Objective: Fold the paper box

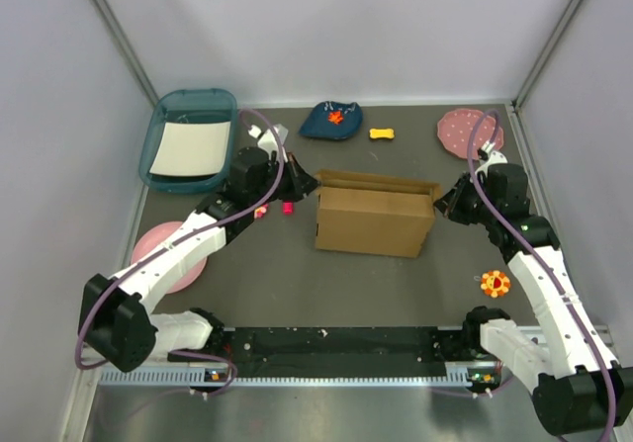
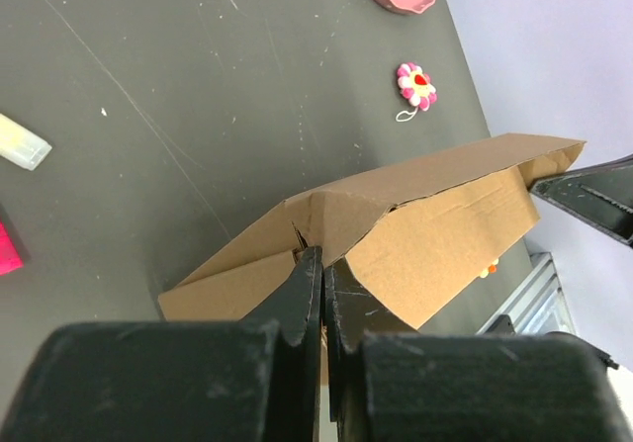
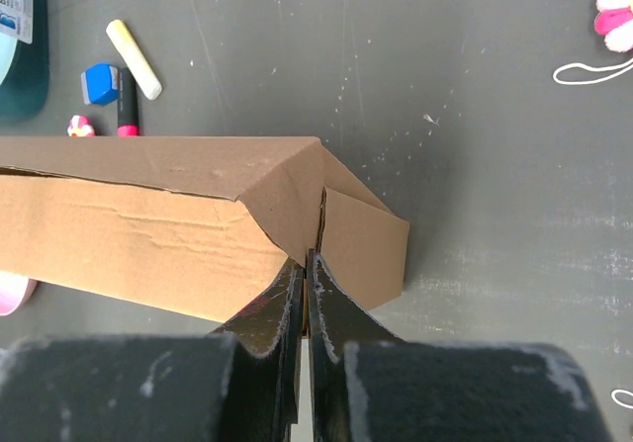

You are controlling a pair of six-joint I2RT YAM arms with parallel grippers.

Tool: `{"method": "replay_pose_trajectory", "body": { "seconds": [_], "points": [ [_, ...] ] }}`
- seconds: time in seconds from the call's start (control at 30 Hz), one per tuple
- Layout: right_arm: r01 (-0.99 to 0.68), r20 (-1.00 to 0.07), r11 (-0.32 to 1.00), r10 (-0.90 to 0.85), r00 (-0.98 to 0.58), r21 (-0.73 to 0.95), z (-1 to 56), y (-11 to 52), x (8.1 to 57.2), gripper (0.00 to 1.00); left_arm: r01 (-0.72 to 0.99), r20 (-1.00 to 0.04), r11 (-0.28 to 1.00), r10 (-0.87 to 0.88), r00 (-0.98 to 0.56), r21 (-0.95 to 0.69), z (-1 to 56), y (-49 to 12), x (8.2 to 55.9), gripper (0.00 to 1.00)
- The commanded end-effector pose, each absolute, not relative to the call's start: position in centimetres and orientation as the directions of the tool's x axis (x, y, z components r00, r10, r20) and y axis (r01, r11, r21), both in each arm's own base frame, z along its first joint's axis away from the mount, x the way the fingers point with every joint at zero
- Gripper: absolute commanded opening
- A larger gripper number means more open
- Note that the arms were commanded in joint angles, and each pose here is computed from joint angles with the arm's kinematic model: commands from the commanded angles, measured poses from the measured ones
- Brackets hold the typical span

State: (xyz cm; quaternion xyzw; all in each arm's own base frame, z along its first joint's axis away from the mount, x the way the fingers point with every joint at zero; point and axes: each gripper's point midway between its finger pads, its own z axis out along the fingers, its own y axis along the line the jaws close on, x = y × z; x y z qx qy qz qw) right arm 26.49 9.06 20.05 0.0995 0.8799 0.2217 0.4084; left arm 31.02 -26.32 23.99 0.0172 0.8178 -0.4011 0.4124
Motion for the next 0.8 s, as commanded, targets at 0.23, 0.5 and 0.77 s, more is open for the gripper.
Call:
{"method": "replay_pose_trajectory", "body": {
  "seconds": [0.23, 0.5, 0.77],
  "points": [
    [0.027, -0.629, 0.896, 0.333, -0.703, 0.444, 18.1, 8.9, 25.2, 0.0, 0.44, -0.783, 0.728, -0.209, -0.586, -0.525, 22.8, -27.2, 29.3, 0.0],
    [0.02, -0.63, 0.899, 0.323, -0.707, 0.438, 18.0, 9.1, 25.0, 0.0, 0.443, -0.784, 0.738, -0.184, -0.593, -0.509, 21.8, -28.4, 28.4, 0.0],
    [0.024, -0.628, 0.901, 0.32, -0.709, 0.433, 17.6, 9.0, 24.8, 0.0, 0.418, -0.832, 0.822, -0.117, -0.542, -0.388, 20.1, -27.9, 27.8, 0.0]
  ]
}}
